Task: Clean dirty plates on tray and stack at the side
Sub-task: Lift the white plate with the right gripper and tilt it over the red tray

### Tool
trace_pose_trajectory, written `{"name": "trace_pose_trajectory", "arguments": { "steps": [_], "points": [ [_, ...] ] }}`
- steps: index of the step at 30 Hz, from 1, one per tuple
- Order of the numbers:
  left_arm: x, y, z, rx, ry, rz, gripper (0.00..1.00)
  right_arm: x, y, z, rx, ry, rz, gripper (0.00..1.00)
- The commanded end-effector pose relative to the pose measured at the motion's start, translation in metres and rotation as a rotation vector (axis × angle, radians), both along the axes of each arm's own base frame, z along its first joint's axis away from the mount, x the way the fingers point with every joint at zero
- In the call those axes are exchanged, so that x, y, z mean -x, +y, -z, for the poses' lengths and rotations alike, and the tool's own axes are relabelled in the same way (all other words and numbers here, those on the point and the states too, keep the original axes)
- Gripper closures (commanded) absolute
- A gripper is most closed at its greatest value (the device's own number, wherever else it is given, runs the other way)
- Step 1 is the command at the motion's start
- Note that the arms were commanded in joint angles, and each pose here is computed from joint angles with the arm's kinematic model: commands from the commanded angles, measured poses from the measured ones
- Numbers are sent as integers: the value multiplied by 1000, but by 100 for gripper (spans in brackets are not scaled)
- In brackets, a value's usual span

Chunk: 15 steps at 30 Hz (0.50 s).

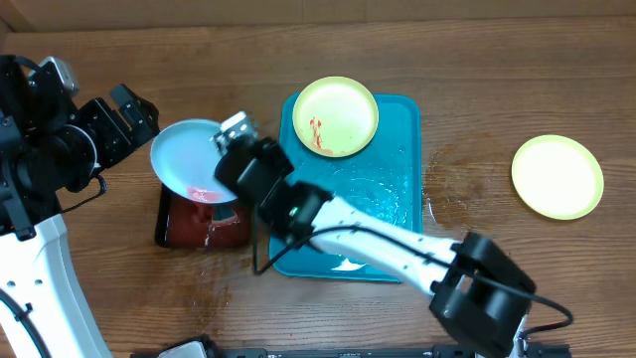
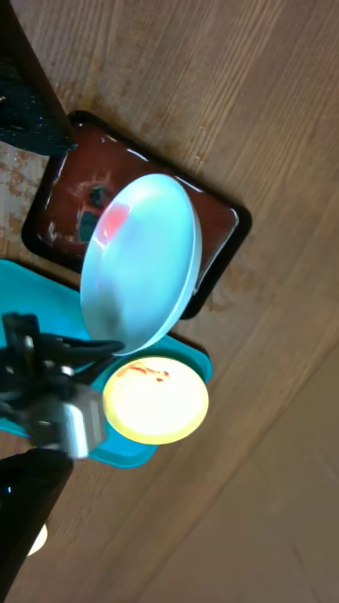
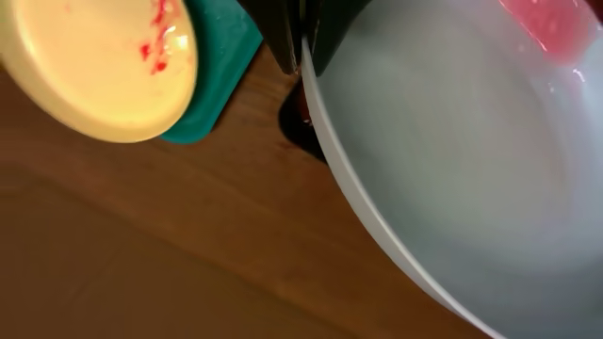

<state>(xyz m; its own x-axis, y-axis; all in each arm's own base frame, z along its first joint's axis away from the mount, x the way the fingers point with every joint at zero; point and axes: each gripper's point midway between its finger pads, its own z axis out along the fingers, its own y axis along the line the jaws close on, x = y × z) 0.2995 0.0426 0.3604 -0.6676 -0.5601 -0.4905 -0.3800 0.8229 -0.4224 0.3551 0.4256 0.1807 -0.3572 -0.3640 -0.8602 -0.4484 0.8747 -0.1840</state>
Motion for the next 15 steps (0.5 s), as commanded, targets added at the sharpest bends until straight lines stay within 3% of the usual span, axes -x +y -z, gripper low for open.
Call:
{"name": "trace_pose_trajectory", "arguments": {
  "steps": [1, 8, 15],
  "points": [
    [3, -1, -5, -15, -16, 24, 0, 0, -13, -51, 53, -190, 109, 96],
    [4, 2, -4, -31, -11, 14, 0, 22, -1, -62, 195, -280, 47, 96],
    [3, 3, -4, -33, -10, 12, 0, 27, 0, -71, 214, -322, 62, 96]
  ]
}}
